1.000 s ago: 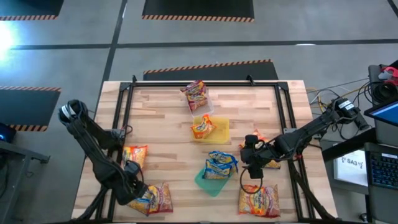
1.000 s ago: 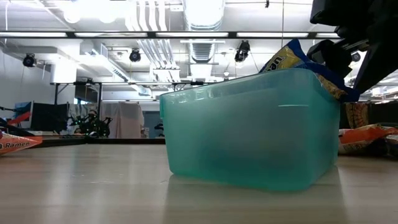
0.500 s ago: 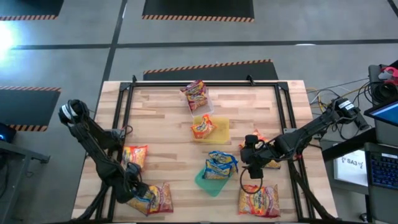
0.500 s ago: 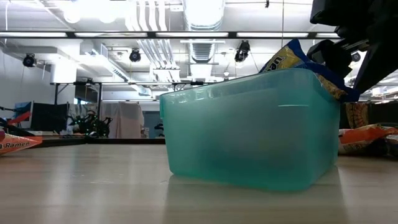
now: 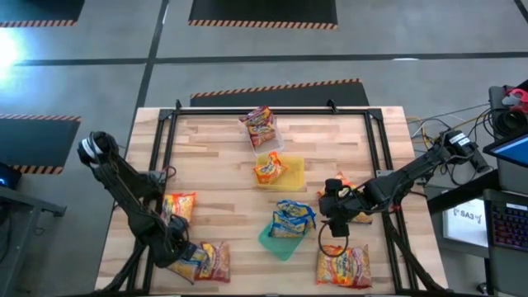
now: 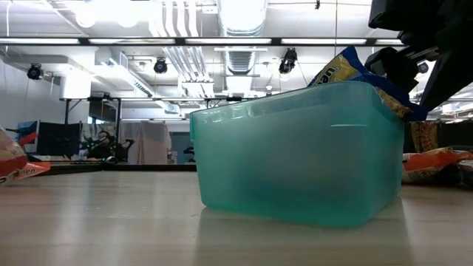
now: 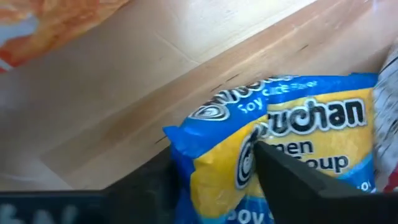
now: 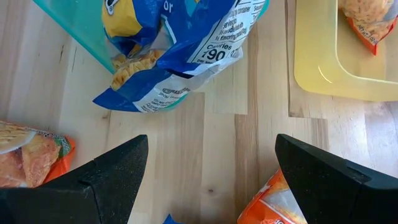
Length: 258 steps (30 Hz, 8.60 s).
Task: Sort Maruchan noodles
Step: Put the blue noodle pack into the green bin, then adjust the green bin, then put the orange noodle pack into the yellow bin
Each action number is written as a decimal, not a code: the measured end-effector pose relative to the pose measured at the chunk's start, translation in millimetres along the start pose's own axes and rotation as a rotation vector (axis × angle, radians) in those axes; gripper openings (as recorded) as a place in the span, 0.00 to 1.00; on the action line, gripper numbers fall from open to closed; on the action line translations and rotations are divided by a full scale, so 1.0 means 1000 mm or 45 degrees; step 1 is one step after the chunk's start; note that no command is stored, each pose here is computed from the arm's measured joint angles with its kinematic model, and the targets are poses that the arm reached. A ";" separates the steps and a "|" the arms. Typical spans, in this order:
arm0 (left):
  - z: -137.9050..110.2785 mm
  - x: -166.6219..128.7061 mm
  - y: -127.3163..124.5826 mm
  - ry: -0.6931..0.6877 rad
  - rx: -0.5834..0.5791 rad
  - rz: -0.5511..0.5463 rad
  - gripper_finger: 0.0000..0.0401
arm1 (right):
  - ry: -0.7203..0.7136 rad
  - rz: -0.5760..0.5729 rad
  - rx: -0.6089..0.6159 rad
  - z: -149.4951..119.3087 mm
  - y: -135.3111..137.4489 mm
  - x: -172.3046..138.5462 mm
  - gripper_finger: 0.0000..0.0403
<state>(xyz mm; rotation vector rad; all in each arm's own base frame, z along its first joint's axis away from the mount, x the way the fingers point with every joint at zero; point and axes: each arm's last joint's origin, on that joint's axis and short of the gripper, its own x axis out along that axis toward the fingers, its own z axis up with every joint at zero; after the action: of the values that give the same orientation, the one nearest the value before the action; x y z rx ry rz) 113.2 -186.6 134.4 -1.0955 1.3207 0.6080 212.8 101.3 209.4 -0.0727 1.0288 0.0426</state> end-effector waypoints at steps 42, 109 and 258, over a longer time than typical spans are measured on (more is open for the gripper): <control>0.002 -0.123 -0.024 -0.441 -0.025 0.111 0.00 | 0.000 0.000 0.000 0.000 0.000 0.000 0.85; 0.090 -0.018 -0.227 -1.319 0.910 -0.698 0.00 | 0.018 0.257 0.825 0.010 0.001 -0.001 0.85; 0.066 -0.018 -0.192 -1.436 0.626 0.179 0.35 | 0.191 -0.226 0.451 0.017 -0.007 0.011 0.85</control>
<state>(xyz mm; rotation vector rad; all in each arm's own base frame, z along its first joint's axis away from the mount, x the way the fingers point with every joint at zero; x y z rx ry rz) 306.3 -203.4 198.3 -0.1421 0.4854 0.7762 233.3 95.6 209.3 0.1573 1.1620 -0.3102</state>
